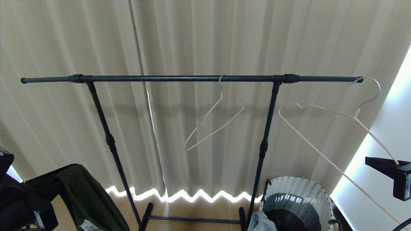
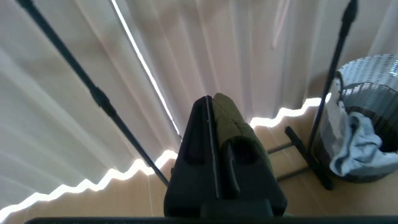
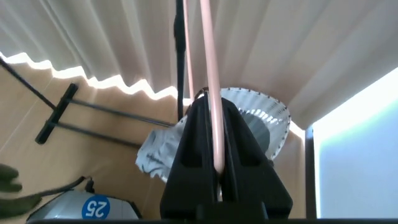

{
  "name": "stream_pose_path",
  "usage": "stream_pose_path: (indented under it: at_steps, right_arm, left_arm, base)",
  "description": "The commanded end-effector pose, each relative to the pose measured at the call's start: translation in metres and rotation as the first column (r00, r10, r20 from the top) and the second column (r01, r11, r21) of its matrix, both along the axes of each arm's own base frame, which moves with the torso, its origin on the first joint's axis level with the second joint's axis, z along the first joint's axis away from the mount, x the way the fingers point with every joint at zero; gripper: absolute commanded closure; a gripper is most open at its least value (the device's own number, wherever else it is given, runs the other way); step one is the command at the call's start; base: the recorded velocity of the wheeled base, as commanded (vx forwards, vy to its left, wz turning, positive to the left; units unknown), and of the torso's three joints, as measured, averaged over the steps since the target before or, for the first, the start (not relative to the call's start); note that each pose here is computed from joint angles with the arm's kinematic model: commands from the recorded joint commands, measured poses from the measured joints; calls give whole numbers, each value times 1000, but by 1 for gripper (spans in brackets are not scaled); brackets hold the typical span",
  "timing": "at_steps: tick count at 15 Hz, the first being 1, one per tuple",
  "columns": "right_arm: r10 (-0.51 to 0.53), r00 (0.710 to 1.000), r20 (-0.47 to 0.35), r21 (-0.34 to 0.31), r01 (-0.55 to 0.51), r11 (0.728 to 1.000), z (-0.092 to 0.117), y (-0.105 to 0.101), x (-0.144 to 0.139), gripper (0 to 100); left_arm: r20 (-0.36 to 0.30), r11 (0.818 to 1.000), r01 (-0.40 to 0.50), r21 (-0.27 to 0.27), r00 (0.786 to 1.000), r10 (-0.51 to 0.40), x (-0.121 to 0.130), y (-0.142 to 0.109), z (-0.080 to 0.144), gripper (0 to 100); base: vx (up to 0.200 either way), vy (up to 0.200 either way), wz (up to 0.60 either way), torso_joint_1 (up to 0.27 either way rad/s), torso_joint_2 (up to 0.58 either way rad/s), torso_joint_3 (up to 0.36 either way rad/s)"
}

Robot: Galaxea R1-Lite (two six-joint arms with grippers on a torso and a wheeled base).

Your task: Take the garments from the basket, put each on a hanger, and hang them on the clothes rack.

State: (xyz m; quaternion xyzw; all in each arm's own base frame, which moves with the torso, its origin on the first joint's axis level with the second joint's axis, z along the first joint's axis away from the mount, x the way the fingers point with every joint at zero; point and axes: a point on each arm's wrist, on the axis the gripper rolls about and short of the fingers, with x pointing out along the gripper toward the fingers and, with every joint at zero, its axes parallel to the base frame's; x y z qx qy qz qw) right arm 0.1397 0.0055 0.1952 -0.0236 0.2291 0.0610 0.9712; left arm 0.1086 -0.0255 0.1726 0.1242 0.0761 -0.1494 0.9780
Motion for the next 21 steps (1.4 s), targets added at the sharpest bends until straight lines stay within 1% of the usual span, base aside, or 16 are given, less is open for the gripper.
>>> stream_pose_path:
  at_steps: [1,4,7,21]
  right_arm:
    - [1,1000,3,0,-1,1000,0,0,0,100]
    - [11,1000,0,5,-11,1000,0,1,0,100]
    - [17,1000,-11,8,-17,1000,-4,2,-1,100]
    - [18,1000,-16,5,-18,1000,-6,1,-2,100]
  left_arm:
    - [0,1000,0,0,1000,0,0,0,0,100]
    - [1,1000,0,1,1000,0,0,0,0,100]
    - [15,1000,0,-3,1000,0,-2,1,2,100]
    - [11,1000,0,-2,1000,0,-2,0,1,100]
  base:
    - [0,0,0,0,0,0]
    - [0,0,0,0,0,0]
    - [0,0,0,0,0,0]
    - [0,200,0,3,4,2]
